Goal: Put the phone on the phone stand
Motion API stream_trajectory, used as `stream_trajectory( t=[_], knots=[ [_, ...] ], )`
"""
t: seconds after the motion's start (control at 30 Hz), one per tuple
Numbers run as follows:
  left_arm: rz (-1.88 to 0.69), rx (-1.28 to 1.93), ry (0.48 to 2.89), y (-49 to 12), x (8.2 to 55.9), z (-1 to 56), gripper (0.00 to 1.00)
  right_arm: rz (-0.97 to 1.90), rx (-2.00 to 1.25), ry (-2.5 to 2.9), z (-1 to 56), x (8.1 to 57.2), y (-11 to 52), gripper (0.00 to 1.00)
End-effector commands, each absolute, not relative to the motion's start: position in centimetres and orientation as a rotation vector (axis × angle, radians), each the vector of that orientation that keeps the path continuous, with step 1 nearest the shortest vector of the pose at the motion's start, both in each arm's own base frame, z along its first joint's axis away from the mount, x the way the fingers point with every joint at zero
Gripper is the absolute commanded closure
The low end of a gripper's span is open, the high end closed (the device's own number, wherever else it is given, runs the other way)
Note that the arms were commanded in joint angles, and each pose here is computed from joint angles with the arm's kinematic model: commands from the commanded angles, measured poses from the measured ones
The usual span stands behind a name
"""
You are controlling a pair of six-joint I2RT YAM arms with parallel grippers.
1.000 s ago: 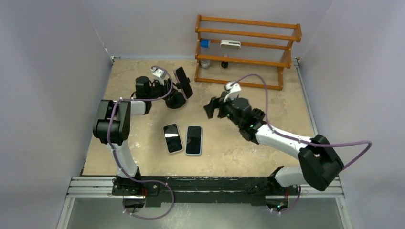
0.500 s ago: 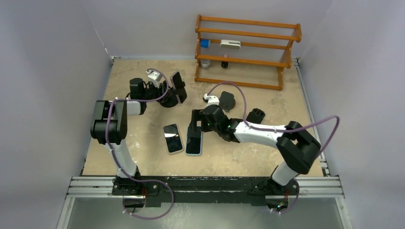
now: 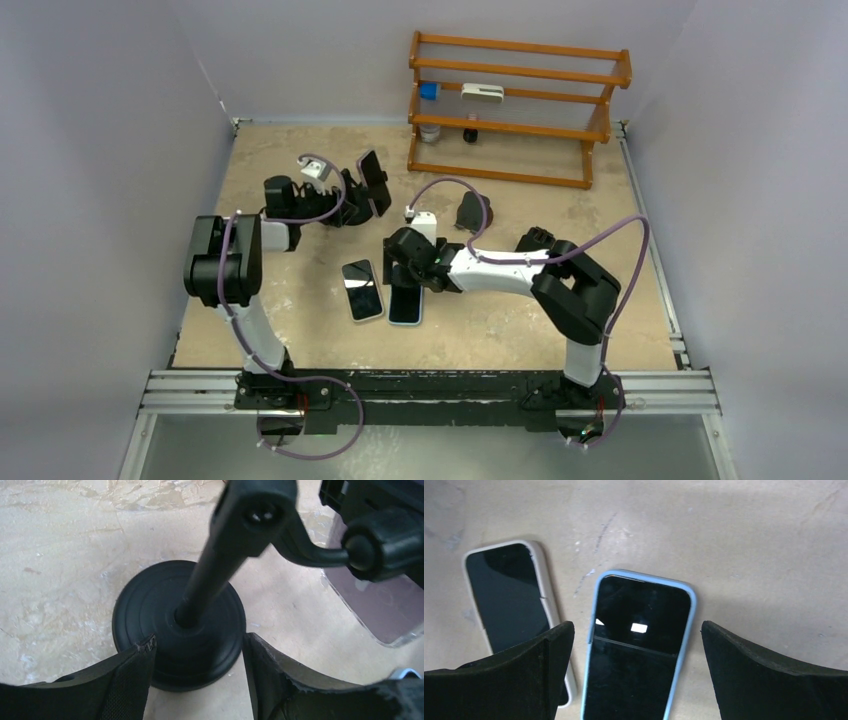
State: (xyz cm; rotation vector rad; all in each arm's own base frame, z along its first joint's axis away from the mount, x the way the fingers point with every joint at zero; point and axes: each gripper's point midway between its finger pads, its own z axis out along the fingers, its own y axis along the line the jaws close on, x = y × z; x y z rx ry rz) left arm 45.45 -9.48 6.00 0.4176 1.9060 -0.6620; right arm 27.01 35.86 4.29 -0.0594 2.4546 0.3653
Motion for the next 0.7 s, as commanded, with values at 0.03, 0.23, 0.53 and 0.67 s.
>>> stream_trajectory(
  t=[0.03, 0.23, 0.53, 0.67],
  knots=[
    [-0.644, 0.406, 1.784, -9.4, 45.2, 10.4, 0.38, 0.221, 0.048, 2.422, 5.3, 28.1, 34.0, 0.01],
    [-0.659, 0.332, 1.806, -9.2, 44.7, 11.0, 0.36, 0.201, 0.072, 2.427, 4.4, 28.5, 34.7, 0.01],
    [-0.645, 0.305, 1.794, -9.0, 44.5, 11.6, 0.36, 0.186, 0.066, 2.432, 3.8, 29.0, 35.9, 0.03],
    [-0.638, 0.301, 1.803, -8.9, 44.5, 11.5, 0.35, 0.154, 0.051, 2.435, 3.6, 28.9, 36.0, 0.05]
  ],
)
